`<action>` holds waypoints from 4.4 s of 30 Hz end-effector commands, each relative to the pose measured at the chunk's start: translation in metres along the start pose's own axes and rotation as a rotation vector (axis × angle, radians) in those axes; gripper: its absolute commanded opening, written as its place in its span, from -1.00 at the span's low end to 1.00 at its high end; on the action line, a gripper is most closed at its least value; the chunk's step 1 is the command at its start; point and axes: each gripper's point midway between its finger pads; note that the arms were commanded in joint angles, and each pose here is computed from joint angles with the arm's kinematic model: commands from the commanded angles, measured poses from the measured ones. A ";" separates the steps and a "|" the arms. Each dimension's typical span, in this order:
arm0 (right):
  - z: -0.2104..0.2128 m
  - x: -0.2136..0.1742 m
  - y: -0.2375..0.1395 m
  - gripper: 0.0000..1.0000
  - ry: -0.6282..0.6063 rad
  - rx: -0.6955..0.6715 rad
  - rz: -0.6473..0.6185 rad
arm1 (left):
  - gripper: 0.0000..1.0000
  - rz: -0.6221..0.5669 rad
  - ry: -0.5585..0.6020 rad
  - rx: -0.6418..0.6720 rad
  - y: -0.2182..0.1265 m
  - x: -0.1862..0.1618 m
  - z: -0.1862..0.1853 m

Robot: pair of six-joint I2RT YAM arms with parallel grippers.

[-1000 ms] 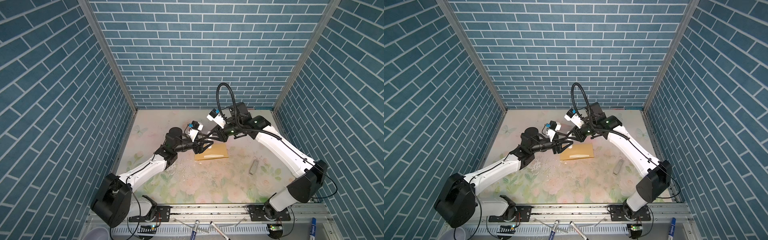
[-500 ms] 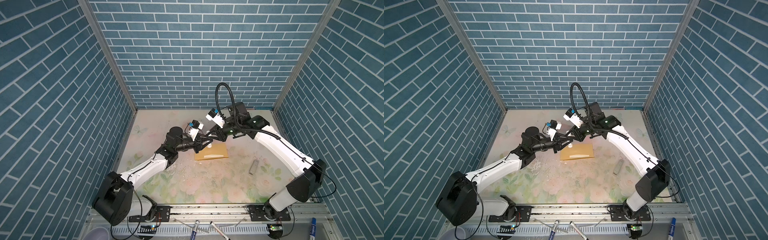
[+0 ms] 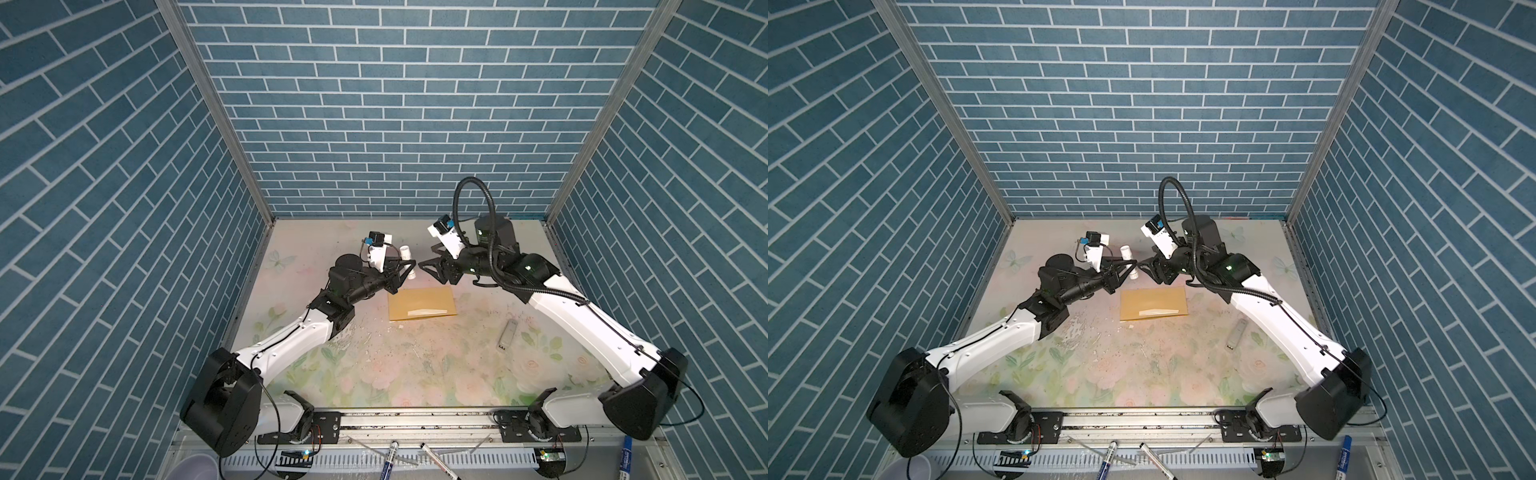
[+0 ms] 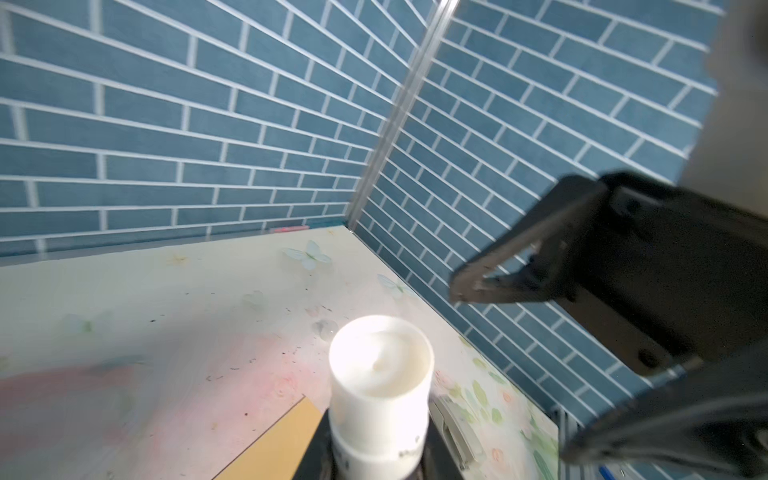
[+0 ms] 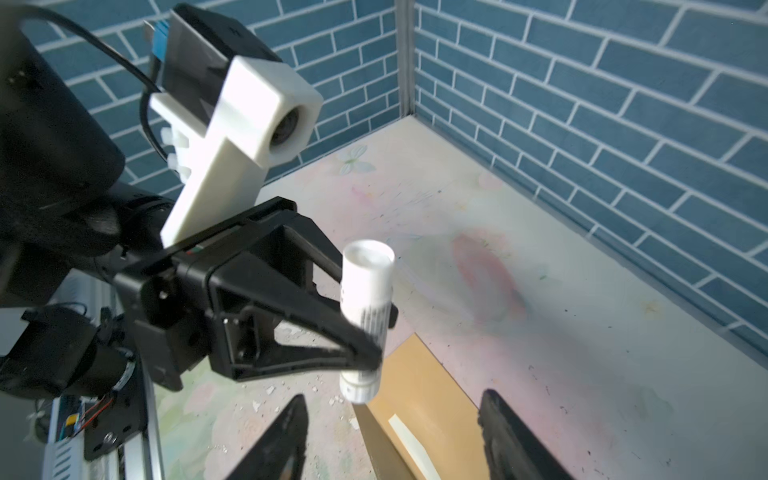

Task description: Place the letter into the envelope and seal it

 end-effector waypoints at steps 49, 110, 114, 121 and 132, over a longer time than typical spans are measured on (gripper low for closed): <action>0.023 0.028 0.076 -0.06 -0.386 -0.154 -0.569 | -1.00 -0.312 -0.534 0.232 -0.029 0.053 0.032; 0.037 0.081 0.017 -1.00 0.266 0.821 -0.524 | -1.00 -0.269 -0.033 0.034 -0.034 0.063 -0.018; 0.031 0.073 0.027 -0.87 0.239 0.744 -0.514 | -1.00 -0.282 -0.101 0.060 -0.033 0.067 -0.012; 0.008 0.042 0.040 0.12 0.014 0.353 -0.504 | -1.00 -0.308 -0.260 0.120 -0.033 0.079 -0.002; 0.009 0.033 0.032 0.50 -0.418 -0.144 -0.600 | -1.00 -0.341 -0.347 0.094 -0.035 0.089 -0.006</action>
Point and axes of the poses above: each gripper's point midway between its finger pads, its own y axis out along the fingers, its own z axis along the line the jaws close on, x = y × z, and after that the axes turned 4 degrees about y, right-handed
